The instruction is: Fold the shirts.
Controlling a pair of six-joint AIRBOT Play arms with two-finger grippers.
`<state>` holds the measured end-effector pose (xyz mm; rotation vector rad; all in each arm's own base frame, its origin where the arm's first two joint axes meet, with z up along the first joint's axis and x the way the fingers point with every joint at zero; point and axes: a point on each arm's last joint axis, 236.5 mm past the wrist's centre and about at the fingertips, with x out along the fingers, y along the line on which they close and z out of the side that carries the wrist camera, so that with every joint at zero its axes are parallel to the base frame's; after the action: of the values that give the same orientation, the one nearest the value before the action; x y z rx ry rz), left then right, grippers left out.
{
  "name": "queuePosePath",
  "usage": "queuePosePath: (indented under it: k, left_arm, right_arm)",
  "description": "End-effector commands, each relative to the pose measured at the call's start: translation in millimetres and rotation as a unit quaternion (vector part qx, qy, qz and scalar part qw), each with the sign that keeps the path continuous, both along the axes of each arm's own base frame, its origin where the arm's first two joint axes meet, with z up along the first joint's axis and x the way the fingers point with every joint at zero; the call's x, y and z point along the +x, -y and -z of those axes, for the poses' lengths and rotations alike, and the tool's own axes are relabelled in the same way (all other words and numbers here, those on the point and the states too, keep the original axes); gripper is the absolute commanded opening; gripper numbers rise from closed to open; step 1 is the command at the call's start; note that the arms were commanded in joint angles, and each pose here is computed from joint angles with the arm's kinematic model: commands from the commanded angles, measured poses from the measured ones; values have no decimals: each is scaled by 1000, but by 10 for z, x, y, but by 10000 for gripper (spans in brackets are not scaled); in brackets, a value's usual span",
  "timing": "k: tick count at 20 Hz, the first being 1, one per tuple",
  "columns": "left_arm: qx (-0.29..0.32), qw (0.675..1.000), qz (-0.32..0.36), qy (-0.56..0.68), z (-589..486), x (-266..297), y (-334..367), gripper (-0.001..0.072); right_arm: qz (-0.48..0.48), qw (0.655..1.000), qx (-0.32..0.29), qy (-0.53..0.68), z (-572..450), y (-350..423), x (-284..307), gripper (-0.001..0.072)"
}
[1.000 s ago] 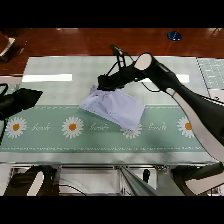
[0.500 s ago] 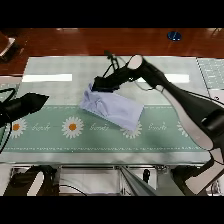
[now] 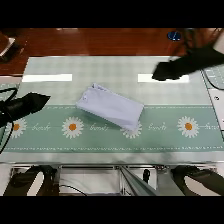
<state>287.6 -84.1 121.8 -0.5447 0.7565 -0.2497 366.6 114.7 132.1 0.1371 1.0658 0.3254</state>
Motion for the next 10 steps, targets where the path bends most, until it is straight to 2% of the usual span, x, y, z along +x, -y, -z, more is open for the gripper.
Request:
queuePosePath:
  k: [1, 3, 5, 6, 10]
  left_arm:
    - [0, 1000, 1, -5, 39, -9, 2, 18]
    - [-2, 1000, 0, -17, 149, -32, 4, 18]
    - [-4, 999, 0, -34, 297, -72, 10, 18]
    - [-4, 999, 0, -41, 356, -89, 12, 18]
    - [-6, 999, 0, -51, 444, -113, 14, 18]
  right_arm:
    - [197, 979, -8, 54, 419, 891, -495, 413]
    - [281, 956, 82, 21, 1060, 824, -797, 413]
    - [316, 932, 176, -40, 1604, 515, -1018, 413]
    - [321, 922, 205, -67, 1799, 392, -1094, 413]
    - [275, 914, 258, -147, 2116, -9, -1171, 413]
